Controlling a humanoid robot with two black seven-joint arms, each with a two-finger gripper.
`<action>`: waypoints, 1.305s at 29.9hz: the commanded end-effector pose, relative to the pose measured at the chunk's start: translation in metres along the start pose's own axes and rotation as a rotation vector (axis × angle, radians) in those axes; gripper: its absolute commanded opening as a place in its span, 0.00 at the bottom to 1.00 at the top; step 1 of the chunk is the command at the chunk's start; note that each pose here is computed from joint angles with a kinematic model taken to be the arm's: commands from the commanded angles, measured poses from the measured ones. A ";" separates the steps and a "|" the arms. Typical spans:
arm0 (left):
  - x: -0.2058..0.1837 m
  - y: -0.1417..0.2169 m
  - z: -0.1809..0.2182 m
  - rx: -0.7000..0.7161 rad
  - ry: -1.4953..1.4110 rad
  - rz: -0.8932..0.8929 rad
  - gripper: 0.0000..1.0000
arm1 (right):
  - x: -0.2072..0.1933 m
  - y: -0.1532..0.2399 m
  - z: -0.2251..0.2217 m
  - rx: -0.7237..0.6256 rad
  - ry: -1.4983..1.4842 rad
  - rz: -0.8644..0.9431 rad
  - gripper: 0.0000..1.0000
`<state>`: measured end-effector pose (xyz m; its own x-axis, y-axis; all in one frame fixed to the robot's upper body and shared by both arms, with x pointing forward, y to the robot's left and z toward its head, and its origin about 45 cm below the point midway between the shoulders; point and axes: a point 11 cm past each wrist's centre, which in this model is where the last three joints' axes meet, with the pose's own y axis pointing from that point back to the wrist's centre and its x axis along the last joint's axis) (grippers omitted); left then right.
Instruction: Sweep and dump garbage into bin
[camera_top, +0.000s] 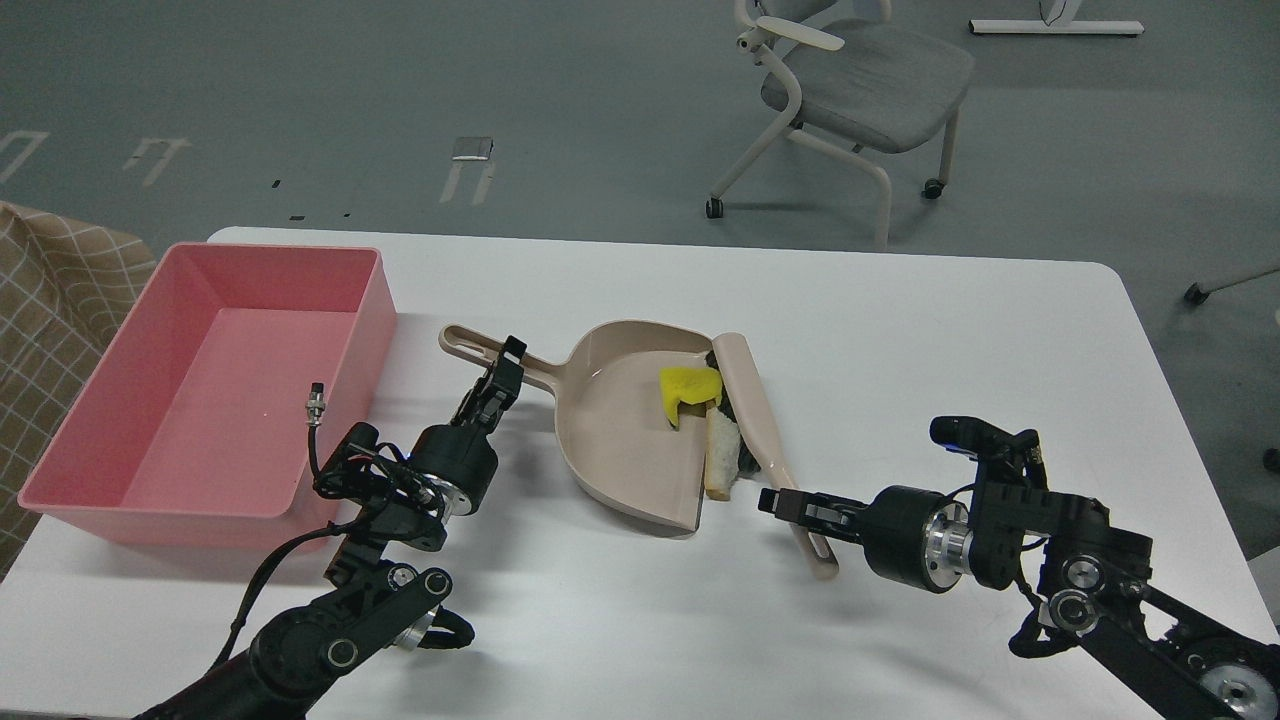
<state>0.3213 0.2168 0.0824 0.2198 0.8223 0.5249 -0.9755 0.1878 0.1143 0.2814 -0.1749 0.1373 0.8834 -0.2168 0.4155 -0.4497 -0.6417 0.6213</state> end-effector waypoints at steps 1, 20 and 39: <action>0.000 -0.001 0.002 -0.003 0.002 0.001 0.27 | 0.009 -0.007 -0.012 0.026 0.007 0.013 0.14; 0.001 -0.003 0.003 -0.008 0.001 0.002 0.27 | 0.047 -0.009 -0.035 0.104 -0.030 0.069 0.14; -0.006 -0.005 0.012 -0.020 0.036 0.000 0.13 | 0.092 0.057 0.006 0.027 -0.075 0.196 0.14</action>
<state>0.3248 0.2043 0.0883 0.2205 0.8391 0.4973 -0.9752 0.1986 0.0972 0.3408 -0.2333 0.2084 0.7872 -0.3870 0.4801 -0.6098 -0.6042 0.5129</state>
